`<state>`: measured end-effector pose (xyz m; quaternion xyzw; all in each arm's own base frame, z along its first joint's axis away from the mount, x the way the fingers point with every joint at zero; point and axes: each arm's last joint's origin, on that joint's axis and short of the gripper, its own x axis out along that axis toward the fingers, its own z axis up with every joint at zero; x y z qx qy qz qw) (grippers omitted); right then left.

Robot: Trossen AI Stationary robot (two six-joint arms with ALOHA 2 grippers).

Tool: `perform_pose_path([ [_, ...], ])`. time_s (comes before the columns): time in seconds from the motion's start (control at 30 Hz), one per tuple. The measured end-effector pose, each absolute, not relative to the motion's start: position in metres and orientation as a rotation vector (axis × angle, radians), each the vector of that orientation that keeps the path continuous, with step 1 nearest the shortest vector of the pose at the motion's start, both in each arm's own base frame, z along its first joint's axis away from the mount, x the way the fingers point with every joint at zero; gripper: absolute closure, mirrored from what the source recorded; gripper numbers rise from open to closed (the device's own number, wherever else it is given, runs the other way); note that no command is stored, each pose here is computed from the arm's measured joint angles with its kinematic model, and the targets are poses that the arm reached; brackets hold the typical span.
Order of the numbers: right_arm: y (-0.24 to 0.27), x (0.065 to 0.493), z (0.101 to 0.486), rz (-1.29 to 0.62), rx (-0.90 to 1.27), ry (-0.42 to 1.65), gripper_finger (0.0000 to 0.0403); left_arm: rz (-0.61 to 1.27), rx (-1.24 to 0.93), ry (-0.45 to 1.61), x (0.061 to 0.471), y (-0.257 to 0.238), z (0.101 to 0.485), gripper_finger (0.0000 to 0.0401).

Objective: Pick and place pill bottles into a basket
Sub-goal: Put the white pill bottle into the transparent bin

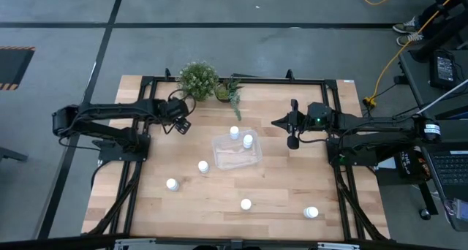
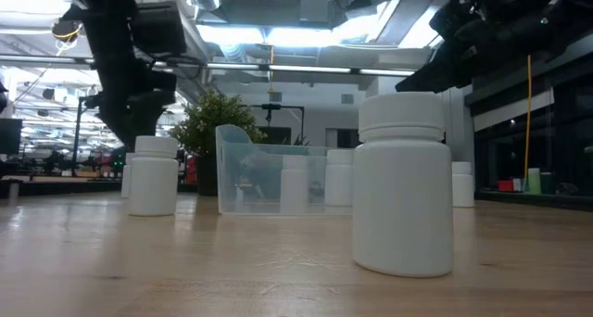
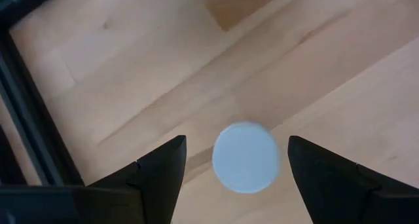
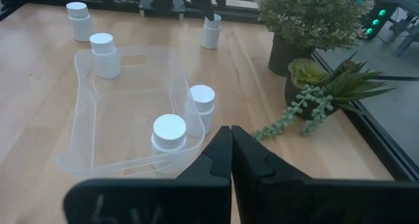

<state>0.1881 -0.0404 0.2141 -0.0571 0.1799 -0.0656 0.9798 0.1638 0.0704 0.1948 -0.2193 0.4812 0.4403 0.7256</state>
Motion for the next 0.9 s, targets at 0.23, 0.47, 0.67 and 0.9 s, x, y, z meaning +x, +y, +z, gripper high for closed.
perform_pose_path([
  [0.23, -0.040, 0.188, 0.214, -0.132, -0.115, 0.362, 0.0402, 0.950, -0.497, 1.061, 0.160, 0.072, 0.179, 0.0141],
  [0.47, -0.040, 0.188, 0.214, -0.132, -0.115, 0.362, 0.0402, 0.907, -0.489, 1.043, 0.163, 0.073, 0.180, 0.0141],
  [0.67, -0.040, 0.188, 0.214, -0.132, -0.118, 0.363, 0.0402, 0.877, -0.512, 1.049, 0.164, 0.072, 0.180, 0.0141],
  [0.9, -0.040, 0.188, 0.214, -0.132, -0.118, 0.362, 0.0402, 0.901, -0.493, 1.046, 0.163, 0.073, 0.180, 0.0144],
])
